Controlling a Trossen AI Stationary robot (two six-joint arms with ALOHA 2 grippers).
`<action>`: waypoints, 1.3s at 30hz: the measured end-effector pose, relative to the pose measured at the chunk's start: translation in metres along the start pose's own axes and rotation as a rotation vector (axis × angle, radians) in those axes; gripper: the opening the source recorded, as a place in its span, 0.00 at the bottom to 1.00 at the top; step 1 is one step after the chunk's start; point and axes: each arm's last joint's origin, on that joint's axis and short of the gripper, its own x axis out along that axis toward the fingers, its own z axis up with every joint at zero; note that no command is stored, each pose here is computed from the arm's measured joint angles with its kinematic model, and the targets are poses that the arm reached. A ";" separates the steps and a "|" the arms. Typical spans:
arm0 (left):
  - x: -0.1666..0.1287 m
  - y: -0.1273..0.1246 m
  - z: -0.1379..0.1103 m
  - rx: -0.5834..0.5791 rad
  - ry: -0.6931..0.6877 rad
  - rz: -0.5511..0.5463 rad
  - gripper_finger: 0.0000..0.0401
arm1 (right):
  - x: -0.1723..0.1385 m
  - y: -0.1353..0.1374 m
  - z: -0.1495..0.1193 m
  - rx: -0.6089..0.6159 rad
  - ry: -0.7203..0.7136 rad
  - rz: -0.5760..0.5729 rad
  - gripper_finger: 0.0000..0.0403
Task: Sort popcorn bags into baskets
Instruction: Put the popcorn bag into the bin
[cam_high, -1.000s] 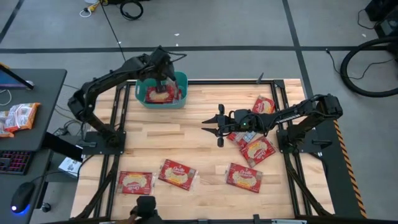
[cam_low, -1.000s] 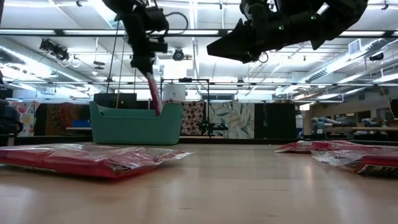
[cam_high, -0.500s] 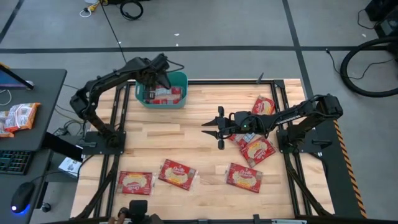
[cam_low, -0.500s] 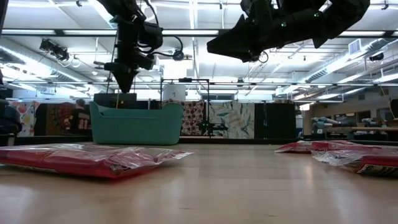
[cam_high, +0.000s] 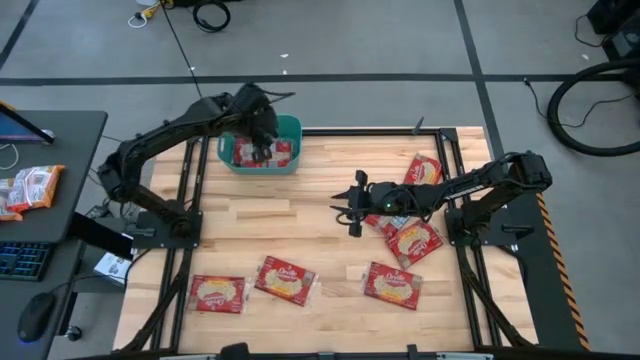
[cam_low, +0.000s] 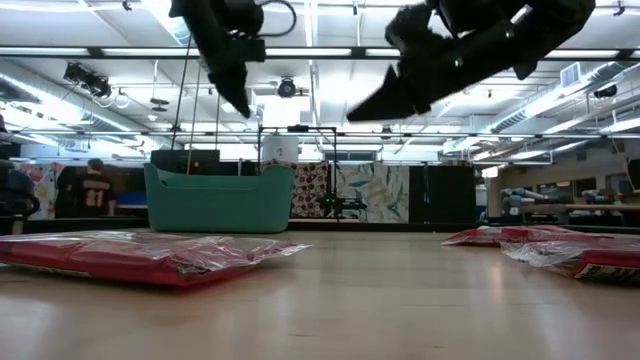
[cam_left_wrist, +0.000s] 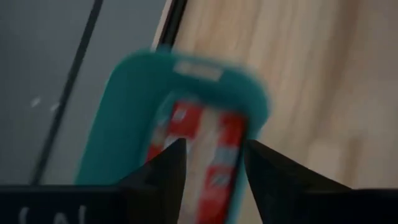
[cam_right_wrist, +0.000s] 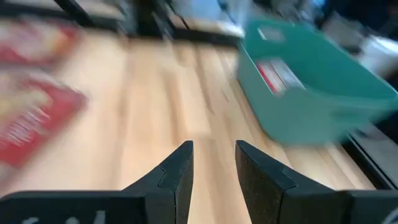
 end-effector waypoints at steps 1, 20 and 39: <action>-0.001 -0.004 0.000 -0.016 -0.042 -0.018 0.40 | 0.000 0.000 -0.003 -0.007 0.033 -0.020 0.31; 0.036 -0.094 -0.034 0.027 -0.594 -0.067 0.37 | -0.015 0.017 -0.014 0.164 0.486 -0.072 0.31; 0.026 -0.101 -0.066 -0.042 -0.729 -0.042 0.37 | 0.022 0.057 -0.018 0.031 0.842 -0.105 0.49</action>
